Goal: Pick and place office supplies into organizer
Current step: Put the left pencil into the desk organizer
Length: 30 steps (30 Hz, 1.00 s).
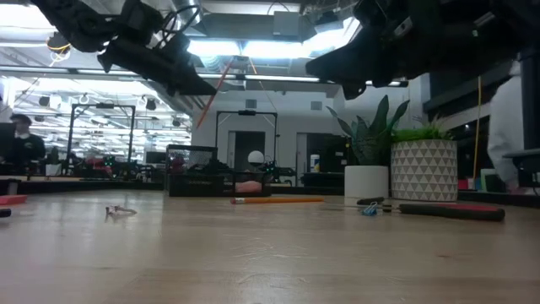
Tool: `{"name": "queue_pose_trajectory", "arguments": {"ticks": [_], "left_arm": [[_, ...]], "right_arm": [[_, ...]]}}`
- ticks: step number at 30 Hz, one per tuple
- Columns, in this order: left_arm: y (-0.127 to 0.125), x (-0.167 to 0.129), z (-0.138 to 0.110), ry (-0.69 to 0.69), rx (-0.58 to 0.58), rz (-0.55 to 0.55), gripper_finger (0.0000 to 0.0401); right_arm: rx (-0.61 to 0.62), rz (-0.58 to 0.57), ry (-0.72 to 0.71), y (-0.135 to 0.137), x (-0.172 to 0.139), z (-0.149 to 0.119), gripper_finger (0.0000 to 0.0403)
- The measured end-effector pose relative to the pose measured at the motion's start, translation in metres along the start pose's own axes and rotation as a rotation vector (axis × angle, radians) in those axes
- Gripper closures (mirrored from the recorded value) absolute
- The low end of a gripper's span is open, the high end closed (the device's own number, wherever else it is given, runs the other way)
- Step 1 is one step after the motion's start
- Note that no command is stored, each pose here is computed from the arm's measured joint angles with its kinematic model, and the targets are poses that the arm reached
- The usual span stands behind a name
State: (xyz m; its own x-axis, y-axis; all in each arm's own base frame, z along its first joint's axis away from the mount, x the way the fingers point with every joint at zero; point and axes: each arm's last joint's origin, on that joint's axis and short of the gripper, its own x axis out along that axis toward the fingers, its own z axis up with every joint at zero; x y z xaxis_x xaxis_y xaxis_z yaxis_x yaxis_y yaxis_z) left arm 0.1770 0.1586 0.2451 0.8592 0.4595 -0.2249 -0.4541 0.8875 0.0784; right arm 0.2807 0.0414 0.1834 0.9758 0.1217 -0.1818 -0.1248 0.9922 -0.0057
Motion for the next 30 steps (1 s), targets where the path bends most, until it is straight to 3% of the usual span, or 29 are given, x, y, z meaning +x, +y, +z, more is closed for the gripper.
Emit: {"name": "queue_pose_trajectory", "arguments": {"ticks": [5,12,26,30], "left_arm": [[-0.001,-0.002,-0.018,-0.007,-0.007,0.012,0.0383],[0.002,-0.014,-0.047,-0.119,-0.067,0.073,0.0383],[-0.002,-0.018,-0.071,-0.015,-0.052,0.069,0.0383],[-0.001,-0.018,-0.074,0.016,-0.066,0.131,0.0383]], "right_arm": [[-0.003,0.017,0.0,0.005,0.0,0.0,0.0396],[0.011,0.036,0.001,0.01,0.0,0.0,0.0396],[0.016,0.003,0.001,0.01,0.0,0.0,0.0396],[0.016,0.003,0.001,0.01,0.0,0.0,0.0396]]}}
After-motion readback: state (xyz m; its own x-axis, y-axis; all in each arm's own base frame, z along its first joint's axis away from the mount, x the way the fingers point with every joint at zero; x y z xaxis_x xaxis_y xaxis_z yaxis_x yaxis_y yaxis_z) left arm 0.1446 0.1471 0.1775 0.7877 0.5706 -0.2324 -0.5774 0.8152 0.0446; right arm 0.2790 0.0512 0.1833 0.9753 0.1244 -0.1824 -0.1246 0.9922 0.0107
